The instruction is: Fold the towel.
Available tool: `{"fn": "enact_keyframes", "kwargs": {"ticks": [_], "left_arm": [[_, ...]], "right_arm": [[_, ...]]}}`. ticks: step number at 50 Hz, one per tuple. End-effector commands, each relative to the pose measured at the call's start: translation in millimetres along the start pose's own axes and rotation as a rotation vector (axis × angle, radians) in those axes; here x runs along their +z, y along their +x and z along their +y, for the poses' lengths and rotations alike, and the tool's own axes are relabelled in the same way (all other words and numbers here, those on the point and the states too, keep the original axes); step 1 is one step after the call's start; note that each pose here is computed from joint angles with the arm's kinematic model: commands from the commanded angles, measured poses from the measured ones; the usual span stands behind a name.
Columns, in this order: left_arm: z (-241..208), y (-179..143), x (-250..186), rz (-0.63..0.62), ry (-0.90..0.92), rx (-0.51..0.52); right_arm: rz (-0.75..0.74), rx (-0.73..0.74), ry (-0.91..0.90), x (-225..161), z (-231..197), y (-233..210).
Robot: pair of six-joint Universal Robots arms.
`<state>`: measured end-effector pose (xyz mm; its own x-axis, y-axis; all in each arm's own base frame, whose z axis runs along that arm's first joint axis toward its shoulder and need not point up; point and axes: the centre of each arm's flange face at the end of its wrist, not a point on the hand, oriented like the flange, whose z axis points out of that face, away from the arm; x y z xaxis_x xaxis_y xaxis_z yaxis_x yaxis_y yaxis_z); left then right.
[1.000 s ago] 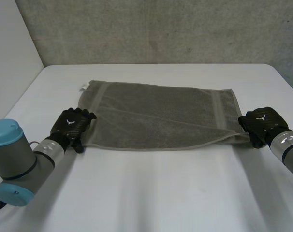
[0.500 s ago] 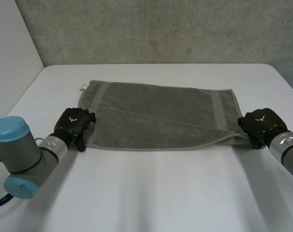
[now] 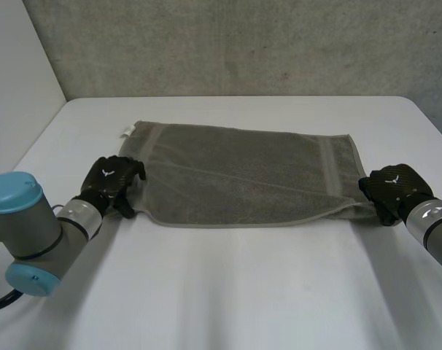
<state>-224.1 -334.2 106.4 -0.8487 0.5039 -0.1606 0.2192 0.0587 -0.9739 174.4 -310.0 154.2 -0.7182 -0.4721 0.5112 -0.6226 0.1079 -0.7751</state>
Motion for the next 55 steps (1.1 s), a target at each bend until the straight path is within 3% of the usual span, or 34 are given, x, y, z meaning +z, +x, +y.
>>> {"fn": "enact_keyframes", "kwargs": {"ticks": [1, 20, 30, 55], "left_arm": [[5, 9, -5, 0.026, -0.019, 0.003], [6, 15, -9, 0.036, -0.023, 0.036], [6, 17, -14, 0.024, 0.030, 0.160], [5, 18, -16, 0.019, 0.051, 0.174]], "right_arm": [[-0.001, -0.005, 0.001, 0, 0, 0], [-0.001, -0.009, -0.001, 0, 0, 0], [-0.003, -0.008, -0.004, 0, 1, -1], [-0.005, -0.010, -0.006, -1, 2, -2]]}}
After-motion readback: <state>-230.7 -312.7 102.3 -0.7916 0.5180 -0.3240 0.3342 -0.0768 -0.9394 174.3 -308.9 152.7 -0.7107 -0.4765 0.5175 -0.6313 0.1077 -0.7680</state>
